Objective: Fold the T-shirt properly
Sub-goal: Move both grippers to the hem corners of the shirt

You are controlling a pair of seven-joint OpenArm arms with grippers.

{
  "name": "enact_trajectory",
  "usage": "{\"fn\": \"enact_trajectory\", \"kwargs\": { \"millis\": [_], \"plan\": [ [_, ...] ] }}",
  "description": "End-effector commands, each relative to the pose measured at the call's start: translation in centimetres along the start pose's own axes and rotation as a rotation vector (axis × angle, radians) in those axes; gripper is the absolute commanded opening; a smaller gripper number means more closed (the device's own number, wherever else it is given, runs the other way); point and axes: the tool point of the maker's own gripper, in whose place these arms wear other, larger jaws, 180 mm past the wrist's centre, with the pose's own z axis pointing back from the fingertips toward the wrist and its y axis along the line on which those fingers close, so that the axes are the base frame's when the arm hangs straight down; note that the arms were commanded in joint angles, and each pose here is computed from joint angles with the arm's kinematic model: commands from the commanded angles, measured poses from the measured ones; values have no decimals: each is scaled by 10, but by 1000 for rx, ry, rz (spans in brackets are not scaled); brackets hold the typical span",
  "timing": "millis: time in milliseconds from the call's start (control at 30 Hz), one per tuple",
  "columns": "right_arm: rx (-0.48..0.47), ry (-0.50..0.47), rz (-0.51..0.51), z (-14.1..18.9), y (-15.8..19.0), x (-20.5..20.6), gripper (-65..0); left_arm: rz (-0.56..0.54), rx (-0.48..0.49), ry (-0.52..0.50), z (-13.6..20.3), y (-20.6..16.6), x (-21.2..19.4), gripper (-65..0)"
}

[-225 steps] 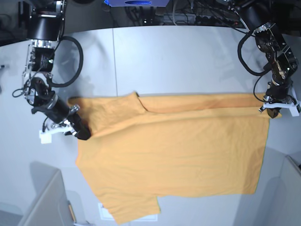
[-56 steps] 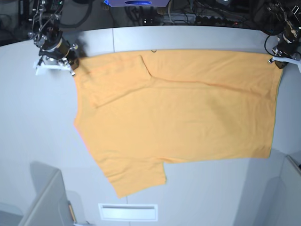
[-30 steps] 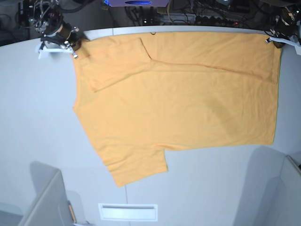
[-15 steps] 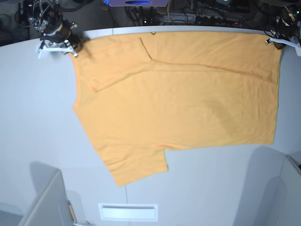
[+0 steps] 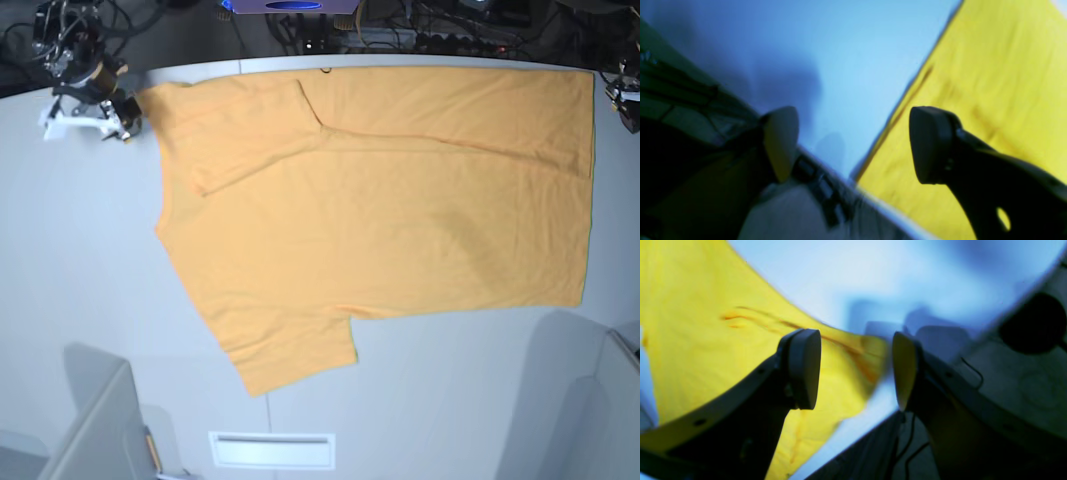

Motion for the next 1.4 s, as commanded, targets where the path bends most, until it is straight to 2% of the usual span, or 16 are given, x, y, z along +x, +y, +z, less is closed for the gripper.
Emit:
{"fn": "enact_trajectory", "kwargs": {
  "millis": [0,100,167,233,400,467,633,767,900,967,1067,1200,1367],
  "plan": [
    [45,-43,50,1,19,15,-329,-31,-9,-85,7,-4,27,-148],
    [134,-52,119,-7,60,26,-329,-46,-44,-141,3,-20,49,-151],
    [210,-79,168,-10,97,39,-329,-65,-91,-152,-3,-40,56,-211],
    [258,-97,202,-15,125,53,-329,-92,-144,-152,-10,-61,60,-311],
    [321,-87,304,-51,181,78,-329,-144,-268,-137,-22,-113,60,-650],
    [355,-73,351,-66,201,86,-329,-150,-295,-137,-24,-124,60,-650],
    [369,-61,407,-105,230,115,-327,-163,-324,-127,-25,-136,57,-650],
    [313,-71,428,-141,235,137,-252,-160,-315,-128,-25,-132,57,-650],
    [275,-56,504,-171,230,146,-198,-171,-310,-124,-25,-130,58,-650],
    [278,-18,546,-187,231,135,-195,-175,-308,-124,-25,-129,58,-650],
    [288,-11,594,-198,229,130,-197,-175,-307,-126,-25,-129,59,-650],
    [341,34,705,-200,249,104,-201,-173,-309,-131,-25,-130,61,-650],
    [376,54,740,-199,272,84,-203,-171,-309,-134,-25,-130,62,-650]
  ]
}}
